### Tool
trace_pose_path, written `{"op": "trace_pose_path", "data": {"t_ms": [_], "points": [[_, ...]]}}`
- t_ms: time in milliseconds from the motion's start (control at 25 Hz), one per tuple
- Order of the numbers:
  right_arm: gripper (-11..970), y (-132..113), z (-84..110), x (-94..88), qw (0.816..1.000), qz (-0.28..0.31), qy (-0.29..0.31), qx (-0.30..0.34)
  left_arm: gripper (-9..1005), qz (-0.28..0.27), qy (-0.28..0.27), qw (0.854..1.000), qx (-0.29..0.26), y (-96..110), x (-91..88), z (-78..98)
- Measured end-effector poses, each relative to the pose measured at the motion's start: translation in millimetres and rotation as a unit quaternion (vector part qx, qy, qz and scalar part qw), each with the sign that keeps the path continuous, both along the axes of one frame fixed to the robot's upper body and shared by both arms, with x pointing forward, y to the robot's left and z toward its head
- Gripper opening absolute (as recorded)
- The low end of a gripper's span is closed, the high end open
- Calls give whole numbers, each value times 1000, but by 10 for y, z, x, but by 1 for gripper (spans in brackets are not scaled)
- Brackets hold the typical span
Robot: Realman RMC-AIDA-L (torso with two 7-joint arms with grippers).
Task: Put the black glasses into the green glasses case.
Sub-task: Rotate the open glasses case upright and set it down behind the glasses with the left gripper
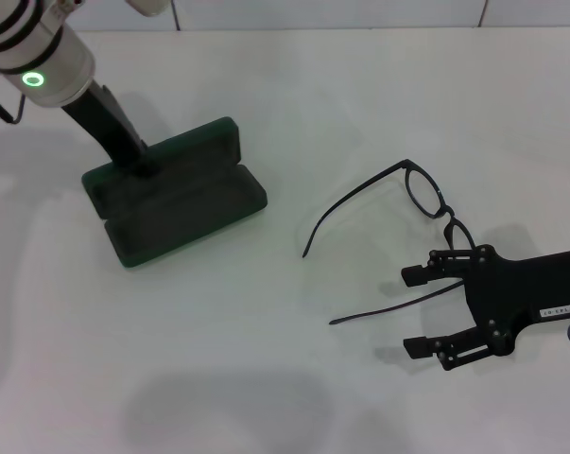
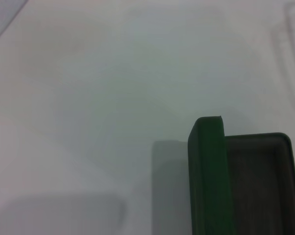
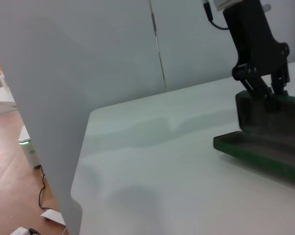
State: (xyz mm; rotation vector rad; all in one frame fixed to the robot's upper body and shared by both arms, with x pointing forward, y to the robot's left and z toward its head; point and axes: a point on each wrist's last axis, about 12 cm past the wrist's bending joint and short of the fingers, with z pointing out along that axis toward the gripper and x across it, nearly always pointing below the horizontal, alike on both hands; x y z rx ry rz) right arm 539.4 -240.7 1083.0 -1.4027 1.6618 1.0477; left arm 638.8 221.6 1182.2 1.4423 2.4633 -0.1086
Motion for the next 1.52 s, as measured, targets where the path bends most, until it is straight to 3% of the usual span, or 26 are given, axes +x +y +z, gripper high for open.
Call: {"op": "trace_pose_path", "data": {"t_ms": [520,840,1520], "points": [[882,8,-10,-9,1000,2,2,-1,206,-149,-71,986,-20,-377,81,205],[882,24,-14,-18,1000,4,3,1,207,-180,-123,976,-15,-469,142,122],[882,14,-44,-56,1000,1,9,3,206,-210,-137,968,14,-614,134,-98]]}}
